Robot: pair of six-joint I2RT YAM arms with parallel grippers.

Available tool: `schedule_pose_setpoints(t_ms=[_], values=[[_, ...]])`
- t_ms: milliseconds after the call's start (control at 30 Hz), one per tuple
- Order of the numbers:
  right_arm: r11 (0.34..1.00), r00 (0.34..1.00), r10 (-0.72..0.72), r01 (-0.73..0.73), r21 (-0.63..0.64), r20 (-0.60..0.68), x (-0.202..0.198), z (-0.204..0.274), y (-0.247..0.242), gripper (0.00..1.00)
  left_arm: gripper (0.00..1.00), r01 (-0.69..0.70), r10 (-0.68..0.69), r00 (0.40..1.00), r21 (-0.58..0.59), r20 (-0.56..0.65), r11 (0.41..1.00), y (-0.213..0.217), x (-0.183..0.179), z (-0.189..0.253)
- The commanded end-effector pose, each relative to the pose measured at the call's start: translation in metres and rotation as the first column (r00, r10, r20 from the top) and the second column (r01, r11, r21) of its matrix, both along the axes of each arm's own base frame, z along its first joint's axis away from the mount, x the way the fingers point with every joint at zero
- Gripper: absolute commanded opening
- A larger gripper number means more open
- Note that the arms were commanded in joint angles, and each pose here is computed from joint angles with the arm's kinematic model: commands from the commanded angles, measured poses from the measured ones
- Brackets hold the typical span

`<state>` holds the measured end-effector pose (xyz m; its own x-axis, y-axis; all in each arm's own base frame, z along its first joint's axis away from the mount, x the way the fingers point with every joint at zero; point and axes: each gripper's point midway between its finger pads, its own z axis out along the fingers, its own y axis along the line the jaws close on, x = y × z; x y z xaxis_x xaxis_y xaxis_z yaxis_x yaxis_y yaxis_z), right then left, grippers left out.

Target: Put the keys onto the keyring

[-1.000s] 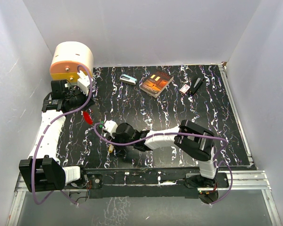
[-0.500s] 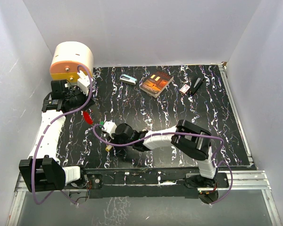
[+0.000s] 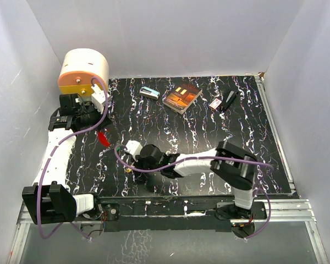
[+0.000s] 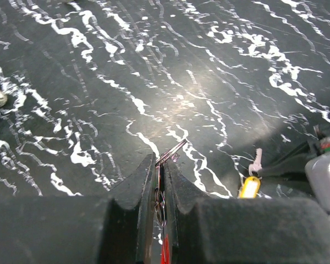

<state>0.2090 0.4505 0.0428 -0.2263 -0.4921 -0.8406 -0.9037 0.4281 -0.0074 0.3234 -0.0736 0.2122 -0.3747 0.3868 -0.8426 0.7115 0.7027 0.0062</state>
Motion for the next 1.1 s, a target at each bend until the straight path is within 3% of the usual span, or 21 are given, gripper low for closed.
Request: schedule_pose_setpoints(t_ms=[0,267,433,700,1067], values=[[0.968,0.990,-0.078,0.046,0.245,0.120,0.011,0.104,-0.001,0.08,0.00,0.188,-0.184,0.982,-0.096,0.047,0.977,-0.027,-0.026,0.030],[0.919,0.977,-0.174,0.115,0.378,0.126,0.002,0.188,-0.046,0.08,0.00,0.291,-0.289,0.957,-0.187,0.038,0.938,-0.052,-0.049,0.041],[0.885,0.969,-0.224,0.159,0.437,0.103,0.006,0.225,-0.048,0.08,0.00,0.277,-0.282,0.959,-0.233,0.010,0.932,-0.065,-0.061,0.041],[0.852,0.958,-0.280,0.216,0.478,0.066,0.025,0.253,-0.022,0.08,0.00,0.236,-0.251,0.967,-0.231,-0.036,0.944,-0.065,-0.064,0.034],[0.847,0.946,-0.299,0.201,0.493,0.128,0.045,0.271,0.005,0.08,0.00,0.255,-0.267,0.962,-0.163,-0.057,0.953,-0.062,-0.074,0.022]])
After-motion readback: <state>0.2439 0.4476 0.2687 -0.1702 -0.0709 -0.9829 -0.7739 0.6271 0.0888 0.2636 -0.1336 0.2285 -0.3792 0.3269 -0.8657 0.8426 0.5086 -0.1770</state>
